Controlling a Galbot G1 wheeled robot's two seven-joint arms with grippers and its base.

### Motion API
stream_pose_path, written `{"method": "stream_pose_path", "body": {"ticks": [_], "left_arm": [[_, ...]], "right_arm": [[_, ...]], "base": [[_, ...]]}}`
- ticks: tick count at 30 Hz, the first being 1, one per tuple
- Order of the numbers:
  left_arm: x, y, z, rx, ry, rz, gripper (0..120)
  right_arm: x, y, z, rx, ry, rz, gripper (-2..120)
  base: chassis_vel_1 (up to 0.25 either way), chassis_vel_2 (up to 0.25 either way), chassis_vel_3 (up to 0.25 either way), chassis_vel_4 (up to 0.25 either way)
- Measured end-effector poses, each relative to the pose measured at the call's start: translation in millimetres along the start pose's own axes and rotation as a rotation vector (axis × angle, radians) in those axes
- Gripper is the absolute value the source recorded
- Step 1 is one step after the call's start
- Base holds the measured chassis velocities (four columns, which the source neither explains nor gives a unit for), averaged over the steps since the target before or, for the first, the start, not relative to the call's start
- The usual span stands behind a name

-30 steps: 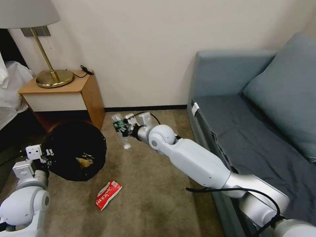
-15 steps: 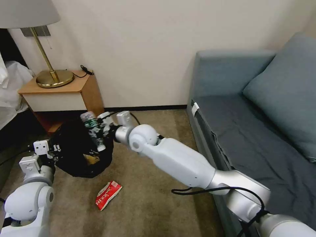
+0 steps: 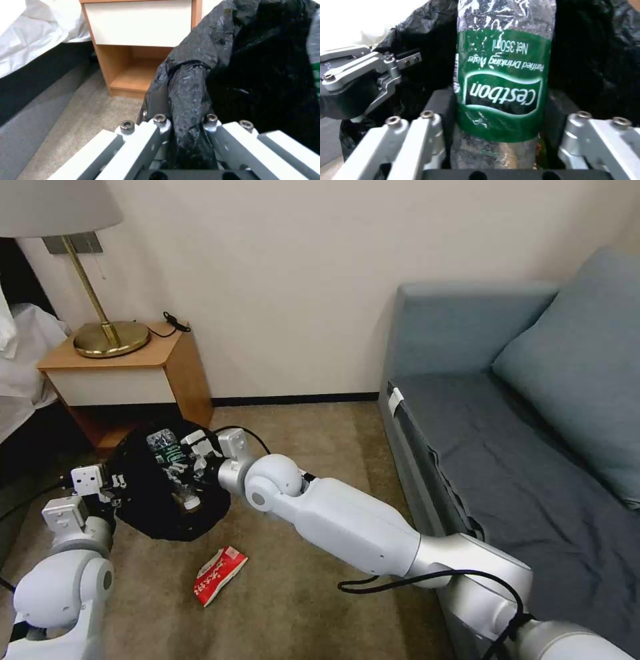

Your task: Pick up the trash bin, then pick up the garbage on the floor and place it into the trash bin.

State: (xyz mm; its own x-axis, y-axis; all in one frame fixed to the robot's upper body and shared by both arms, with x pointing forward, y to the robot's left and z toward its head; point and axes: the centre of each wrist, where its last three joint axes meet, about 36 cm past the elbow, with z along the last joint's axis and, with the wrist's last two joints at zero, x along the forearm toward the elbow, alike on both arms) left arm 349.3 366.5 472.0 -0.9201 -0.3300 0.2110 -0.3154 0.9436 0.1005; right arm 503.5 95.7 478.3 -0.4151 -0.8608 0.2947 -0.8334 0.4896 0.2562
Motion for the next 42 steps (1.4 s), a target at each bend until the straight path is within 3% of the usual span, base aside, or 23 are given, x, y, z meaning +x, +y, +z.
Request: {"method": "stream_pose_path", "body": {"ticks": [1,3,4,7,9,13,23,32,42], "left_arm": [[-0.5,0.6,0.4,0.000,0.001,-0.003,4],[-0.7,0.9,0.5,0.000,0.001,-0.004,4],[-1.1,1.7,0.5,-0.001,0.001,-0.006,4],[-1.9,2.4,0.7,-0.002,0.001,-0.008,4],[-3.4,3.3,1.5,-0.003,0.002,-0.011,4],[-6.0,6.0,2.2,-0.005,0.002,-0.017,4],[-13.9,24.2,-1.0,-0.019,-0.011,-0.049,4],[-20.6,46.0,2.2,-0.024,-0.013,-0.101,4],[-19.6,44.7,7.3,-0.025,-0.004,-0.098,4]], "right_arm": [[0.1,0.9,1.2,-0.002,-0.004,0.002,61],[0.1,1.1,1.5,-0.002,-0.005,0.004,63],[-0.1,2.0,1.5,-0.002,-0.007,0.004,71],[0.0,3.4,1.1,-0.001,-0.008,0.002,79],[0.0,5.5,2.2,0.001,-0.006,-0.001,90],[2.8,5.8,2.9,0.006,-0.005,0.010,99],[30.3,-26.5,0.0,0.031,0.027,0.135,100],[74.9,-60.5,61.4,0.047,0.153,0.374,100],[114.5,-78.6,104.2,0.054,0.174,0.503,100]], "base": [[0.000,0.000,0.000,0.000],[0.000,0.000,0.000,0.000],[0.000,0.000,0.000,0.000],[0.000,0.000,0.000,0.000],[0.000,0.000,0.000,0.000],[0.000,0.000,0.000,0.000],[0.000,0.000,0.000,0.000],[0.000,0.000,0.000,0.000],[0.000,0.000,0.000,0.000]]}}
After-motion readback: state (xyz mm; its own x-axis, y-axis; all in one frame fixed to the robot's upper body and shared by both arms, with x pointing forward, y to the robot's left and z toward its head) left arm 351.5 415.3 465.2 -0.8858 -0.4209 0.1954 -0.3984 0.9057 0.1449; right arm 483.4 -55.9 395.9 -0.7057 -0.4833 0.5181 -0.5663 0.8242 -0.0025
